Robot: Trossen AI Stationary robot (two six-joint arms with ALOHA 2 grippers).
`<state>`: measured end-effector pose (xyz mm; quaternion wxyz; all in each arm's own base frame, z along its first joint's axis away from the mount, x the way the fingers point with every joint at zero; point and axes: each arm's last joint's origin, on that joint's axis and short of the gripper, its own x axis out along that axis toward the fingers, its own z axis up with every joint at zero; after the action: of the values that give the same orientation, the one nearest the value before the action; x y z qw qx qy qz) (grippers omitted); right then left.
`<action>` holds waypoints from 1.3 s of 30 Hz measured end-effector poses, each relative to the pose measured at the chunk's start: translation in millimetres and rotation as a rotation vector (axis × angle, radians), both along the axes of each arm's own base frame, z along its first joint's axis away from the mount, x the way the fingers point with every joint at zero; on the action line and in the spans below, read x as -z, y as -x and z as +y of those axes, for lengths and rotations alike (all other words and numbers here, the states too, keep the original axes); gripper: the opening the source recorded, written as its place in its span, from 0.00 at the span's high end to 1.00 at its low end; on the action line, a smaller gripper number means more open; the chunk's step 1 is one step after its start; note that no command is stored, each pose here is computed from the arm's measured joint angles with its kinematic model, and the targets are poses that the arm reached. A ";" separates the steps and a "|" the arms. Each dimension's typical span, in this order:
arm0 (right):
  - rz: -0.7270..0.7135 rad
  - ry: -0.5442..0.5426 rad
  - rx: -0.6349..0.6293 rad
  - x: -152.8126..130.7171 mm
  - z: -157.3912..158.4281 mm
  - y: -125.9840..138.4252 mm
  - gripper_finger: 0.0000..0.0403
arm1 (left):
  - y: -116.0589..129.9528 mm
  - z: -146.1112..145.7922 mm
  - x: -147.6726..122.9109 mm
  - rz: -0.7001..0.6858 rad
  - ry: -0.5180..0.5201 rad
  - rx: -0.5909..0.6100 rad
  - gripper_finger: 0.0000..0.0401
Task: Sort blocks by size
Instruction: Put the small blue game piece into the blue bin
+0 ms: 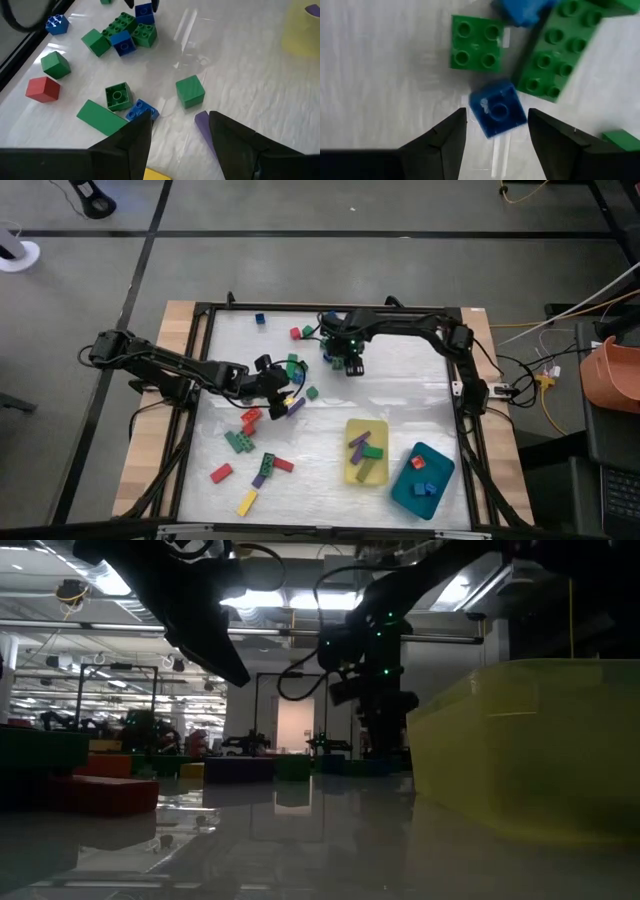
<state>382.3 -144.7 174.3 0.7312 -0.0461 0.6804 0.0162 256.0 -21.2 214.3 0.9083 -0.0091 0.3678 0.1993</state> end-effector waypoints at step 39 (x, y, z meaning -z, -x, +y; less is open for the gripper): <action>0.255 -0.332 0.081 -67.2 112.1 -12.7 0.66 | 0.0 0.9 -0.2 -0.002 -0.008 -0.010 0.54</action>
<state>395.0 -32.6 241.5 0.6366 0.1050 0.7568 0.1042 256.0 -20.4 214.5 0.9076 -0.0076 0.3661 0.2052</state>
